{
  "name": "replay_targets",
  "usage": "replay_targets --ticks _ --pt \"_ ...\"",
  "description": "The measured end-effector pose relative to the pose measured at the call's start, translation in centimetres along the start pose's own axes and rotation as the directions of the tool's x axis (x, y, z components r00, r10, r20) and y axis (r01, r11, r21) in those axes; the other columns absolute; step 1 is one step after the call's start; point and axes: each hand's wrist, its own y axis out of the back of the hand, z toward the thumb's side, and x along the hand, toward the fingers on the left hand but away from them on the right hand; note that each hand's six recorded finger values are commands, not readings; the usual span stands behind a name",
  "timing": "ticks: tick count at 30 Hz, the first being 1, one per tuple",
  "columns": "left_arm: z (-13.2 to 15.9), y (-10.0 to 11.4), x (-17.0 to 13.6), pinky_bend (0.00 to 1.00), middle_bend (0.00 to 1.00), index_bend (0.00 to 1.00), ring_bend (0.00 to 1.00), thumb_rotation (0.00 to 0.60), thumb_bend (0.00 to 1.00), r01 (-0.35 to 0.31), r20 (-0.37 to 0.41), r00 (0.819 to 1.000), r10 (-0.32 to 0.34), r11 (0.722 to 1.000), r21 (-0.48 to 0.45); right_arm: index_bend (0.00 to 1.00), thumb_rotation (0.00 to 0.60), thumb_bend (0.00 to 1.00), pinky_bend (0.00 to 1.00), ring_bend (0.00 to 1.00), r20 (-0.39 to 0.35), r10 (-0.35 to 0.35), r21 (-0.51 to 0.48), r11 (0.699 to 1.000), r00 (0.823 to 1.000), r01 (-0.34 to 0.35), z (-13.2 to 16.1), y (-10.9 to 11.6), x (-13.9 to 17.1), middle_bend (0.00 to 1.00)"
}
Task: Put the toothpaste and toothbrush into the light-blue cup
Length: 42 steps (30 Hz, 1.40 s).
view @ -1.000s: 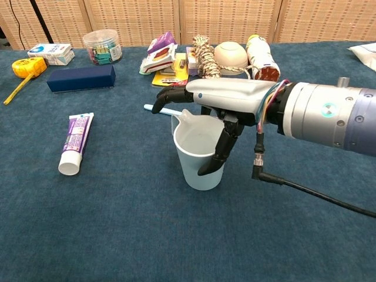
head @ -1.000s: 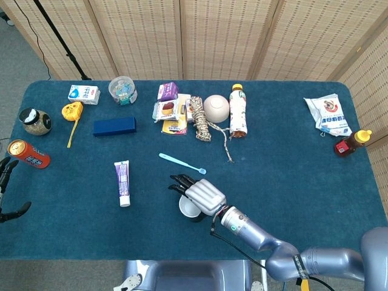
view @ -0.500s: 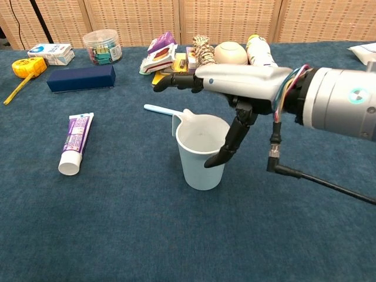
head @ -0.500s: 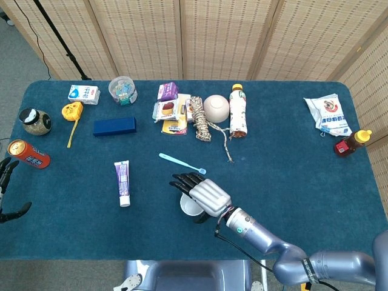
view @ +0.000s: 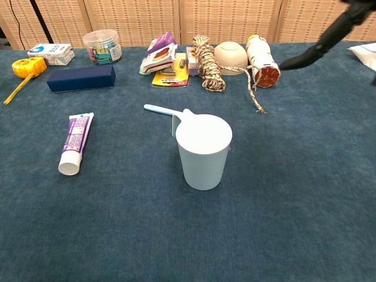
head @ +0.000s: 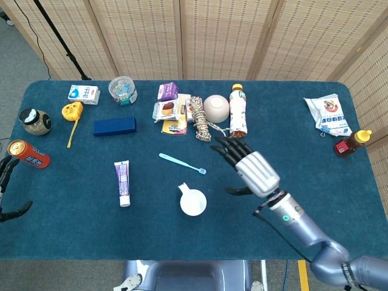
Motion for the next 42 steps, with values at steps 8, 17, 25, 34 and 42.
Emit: replay_targets --ticks 8,17,25,34,42 --pt "1.7 -1.5 1.2 0.00 0.00 0.00 0.00 0.600 0.20 0.007 0.116 0.993 -0.018 0.996 0.087 0.03 0.600 0.00 0.00 0.00 0.236 -0.155 0.139 0.982 0.959 0.125 -7.4 3.9 8.8 0.00" --pt "5.1 -3.3 3.6 0.00 0.00 0.00 0.00 0.600 0.20 -0.020 0.421 0.906 -0.050 0.987 0.161 0.03 0.600 0.00 0.00 0.00 0.420 -0.184 0.151 0.980 0.889 0.132 -10.4 3.6 19.1 0.00" --pt "8.2 -6.5 5.1 0.00 0.00 0.00 0.00 0.600 0.24 -0.053 0.673 0.724 -0.150 0.961 0.272 0.03 0.600 0.00 0.00 0.00 0.462 -0.193 0.121 0.981 0.866 0.154 -10.9 2.8 22.4 0.00" --pt "11.8 -10.2 8.0 0.00 0.00 0.00 0.00 0.600 0.27 -0.128 0.755 0.595 -0.276 0.895 0.428 0.03 0.600 0.00 0.00 0.00 0.461 -0.205 0.119 0.978 0.863 0.169 -11.0 2.9 22.4 0.00" --pt "12.8 -14.4 9.6 0.01 0.00 0.00 0.00 0.600 0.28 -0.167 0.733 0.532 -0.424 0.796 0.581 0.04 0.600 0.00 0.00 0.00 0.464 -0.193 0.094 0.981 0.864 0.169 -11.0 2.6 22.2 0.00"
